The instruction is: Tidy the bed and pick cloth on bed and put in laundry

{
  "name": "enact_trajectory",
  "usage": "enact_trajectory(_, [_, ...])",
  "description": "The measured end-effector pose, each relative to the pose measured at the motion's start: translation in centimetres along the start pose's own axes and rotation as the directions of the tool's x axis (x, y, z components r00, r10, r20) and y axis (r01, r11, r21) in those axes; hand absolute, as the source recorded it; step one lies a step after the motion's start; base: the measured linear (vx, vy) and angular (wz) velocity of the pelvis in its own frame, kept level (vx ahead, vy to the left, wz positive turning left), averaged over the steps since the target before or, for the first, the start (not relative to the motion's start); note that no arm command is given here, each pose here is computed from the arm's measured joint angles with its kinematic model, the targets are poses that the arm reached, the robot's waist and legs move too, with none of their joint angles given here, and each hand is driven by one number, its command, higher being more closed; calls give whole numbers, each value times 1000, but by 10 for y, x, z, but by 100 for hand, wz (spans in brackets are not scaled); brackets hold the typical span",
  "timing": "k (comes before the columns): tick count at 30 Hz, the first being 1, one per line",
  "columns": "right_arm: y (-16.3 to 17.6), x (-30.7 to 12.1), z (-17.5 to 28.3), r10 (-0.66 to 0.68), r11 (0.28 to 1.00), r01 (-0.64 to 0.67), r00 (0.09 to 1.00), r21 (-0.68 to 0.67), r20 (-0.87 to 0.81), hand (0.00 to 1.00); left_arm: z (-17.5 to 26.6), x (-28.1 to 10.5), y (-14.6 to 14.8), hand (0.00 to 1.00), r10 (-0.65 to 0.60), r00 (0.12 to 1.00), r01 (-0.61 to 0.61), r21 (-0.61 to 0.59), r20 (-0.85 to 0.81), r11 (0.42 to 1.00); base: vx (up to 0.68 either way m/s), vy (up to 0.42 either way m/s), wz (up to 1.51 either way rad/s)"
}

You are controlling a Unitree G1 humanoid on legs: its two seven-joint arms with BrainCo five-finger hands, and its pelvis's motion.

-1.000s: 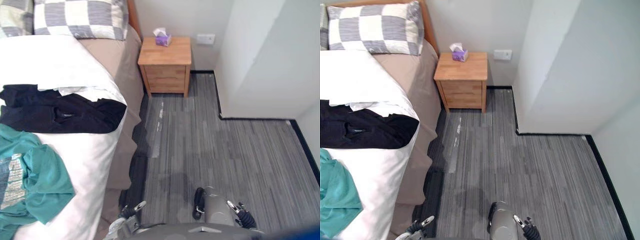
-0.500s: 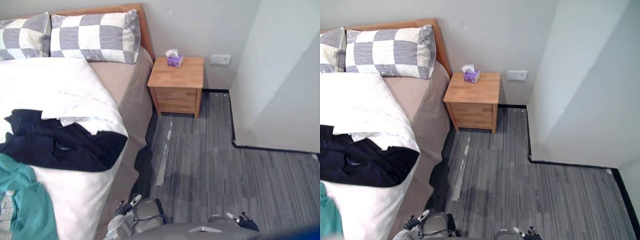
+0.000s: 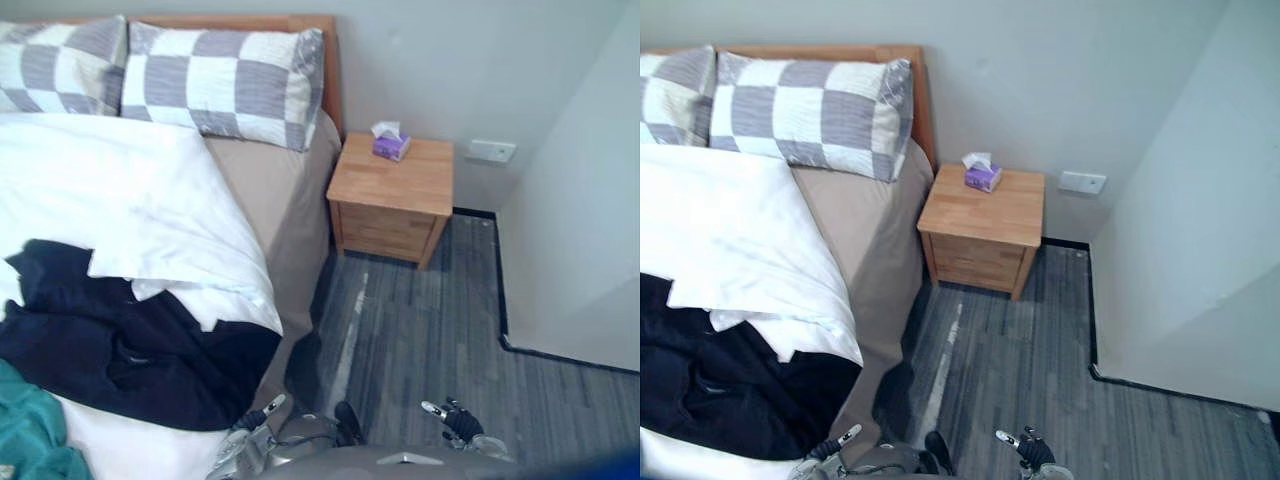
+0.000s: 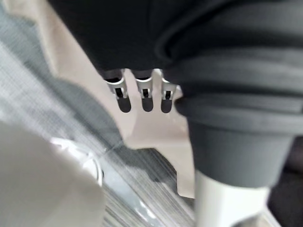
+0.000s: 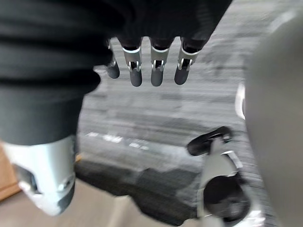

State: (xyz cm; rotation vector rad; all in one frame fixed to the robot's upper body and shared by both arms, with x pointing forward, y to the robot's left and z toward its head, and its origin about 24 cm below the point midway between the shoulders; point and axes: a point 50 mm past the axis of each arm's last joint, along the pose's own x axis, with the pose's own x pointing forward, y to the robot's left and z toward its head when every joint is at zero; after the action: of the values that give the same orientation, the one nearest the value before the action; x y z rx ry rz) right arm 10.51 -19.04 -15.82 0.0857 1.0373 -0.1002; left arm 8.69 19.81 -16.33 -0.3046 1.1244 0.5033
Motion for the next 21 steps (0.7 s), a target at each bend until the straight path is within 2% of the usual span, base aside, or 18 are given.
enact_trajectory(6, [6,3,12,37,998,-35,999,-59,39,0,4,2,11,0,18,999,-17,39,-30,999,241,-52,96])
enact_trajectory(11, [7,5,18,78,991,-73,996,-109,47,0,5,2,11,0,28,999,-26,56,-30,998,312,-288,120])
enact_trajectory(14, [15,5,16,134,984,-128,990,-124,45,0,8,2,21,0,79,997,-78,38,-9,996,303,-463,122])
enact_trajectory(15, [10,5,18,131,984,-123,990,-131,52,0,6,1,13,0,73,997,-73,-8,-6,997,269,-420,96])
enact_trajectory(18, [10,3,25,156,977,-138,983,-164,102,0,-2,0,-1,0,58,998,-59,-49,-22,997,288,-297,132])
enact_trajectory(21, [23,3,20,223,955,-204,972,-214,70,0,1,-1,1,0,65,998,-65,-77,-5,995,210,-234,106])
